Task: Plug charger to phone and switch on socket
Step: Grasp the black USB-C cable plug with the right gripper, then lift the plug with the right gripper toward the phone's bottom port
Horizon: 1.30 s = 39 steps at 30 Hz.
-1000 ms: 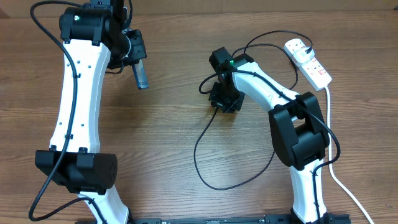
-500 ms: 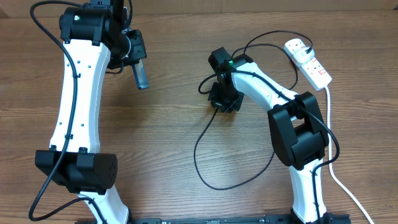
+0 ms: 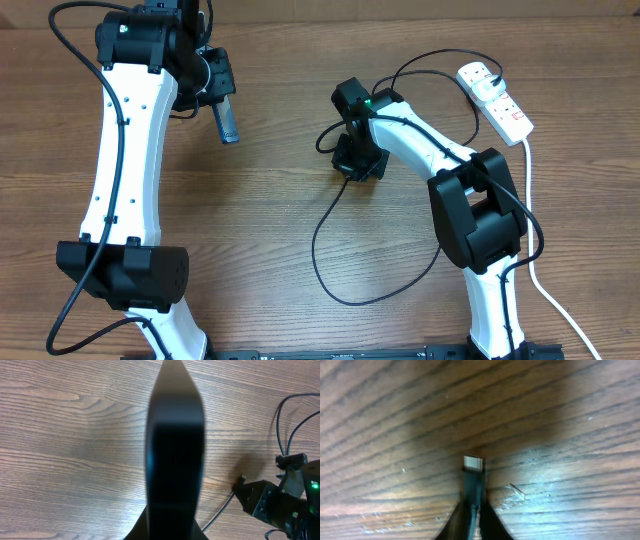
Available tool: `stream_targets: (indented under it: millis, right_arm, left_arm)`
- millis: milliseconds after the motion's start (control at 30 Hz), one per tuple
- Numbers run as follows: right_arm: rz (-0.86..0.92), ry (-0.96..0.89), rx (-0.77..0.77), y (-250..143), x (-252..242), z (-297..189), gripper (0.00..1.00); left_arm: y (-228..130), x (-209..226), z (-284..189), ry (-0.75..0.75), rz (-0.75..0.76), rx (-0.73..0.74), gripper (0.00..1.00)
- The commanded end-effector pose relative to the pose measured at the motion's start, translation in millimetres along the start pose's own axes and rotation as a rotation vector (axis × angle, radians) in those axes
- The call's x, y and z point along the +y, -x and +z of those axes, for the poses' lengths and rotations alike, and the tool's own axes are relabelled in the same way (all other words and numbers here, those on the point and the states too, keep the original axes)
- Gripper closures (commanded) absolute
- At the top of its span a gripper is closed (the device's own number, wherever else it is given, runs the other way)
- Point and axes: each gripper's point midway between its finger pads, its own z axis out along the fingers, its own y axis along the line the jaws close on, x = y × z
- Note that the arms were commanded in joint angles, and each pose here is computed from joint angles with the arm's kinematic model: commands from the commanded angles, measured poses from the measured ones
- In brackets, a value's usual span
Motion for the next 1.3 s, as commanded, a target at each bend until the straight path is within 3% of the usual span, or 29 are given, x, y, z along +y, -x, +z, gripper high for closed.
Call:
stream_targets:
  millis: [0, 167, 267, 600, 767, 1067, 1267]
  right_arm:
    - [-0.005, -0.015, 0.015, -3, 0, 13, 0.96]
    - [-0.057, 0.034, 0.02, 2, 8, 3, 0.96]
    - [-0.103, 0.14, 0.057, 0, 23, -31, 0.96]
    - [-0.336, 0.493, 0.034, -33, 50, -163, 0.96]
    - [-0.375, 0.543, 0.0, -50, 47, -200, 0.96]
    - [-0.467, 0.704, 0.059, -73, 63, -223, 0.96]
    - [-0.624, 0.931, 0.153, -103, 79, -252, 0.96]
  left_arm:
    - [2, -2, -7, -0.009, -0.015, -0.02, 0.96]
    - [-4, -21, -8, -0.119, -0.008, 0.016, 0.96]
    - [-9, -57, -16, -0.33, 0.039, 0.056, 0.96]
    - [-16, -126, -65, -0.833, 0.101, 0.124, 0.96]
    - [2, -133, -109, -1.124, 0.126, 0.093, 0.96]
    - [22, -103, -138, -1.266, 0.035, 0.1, 0.96]
    - [25, -99, -136, -1.253, 0.027, 0.091, 0.96]
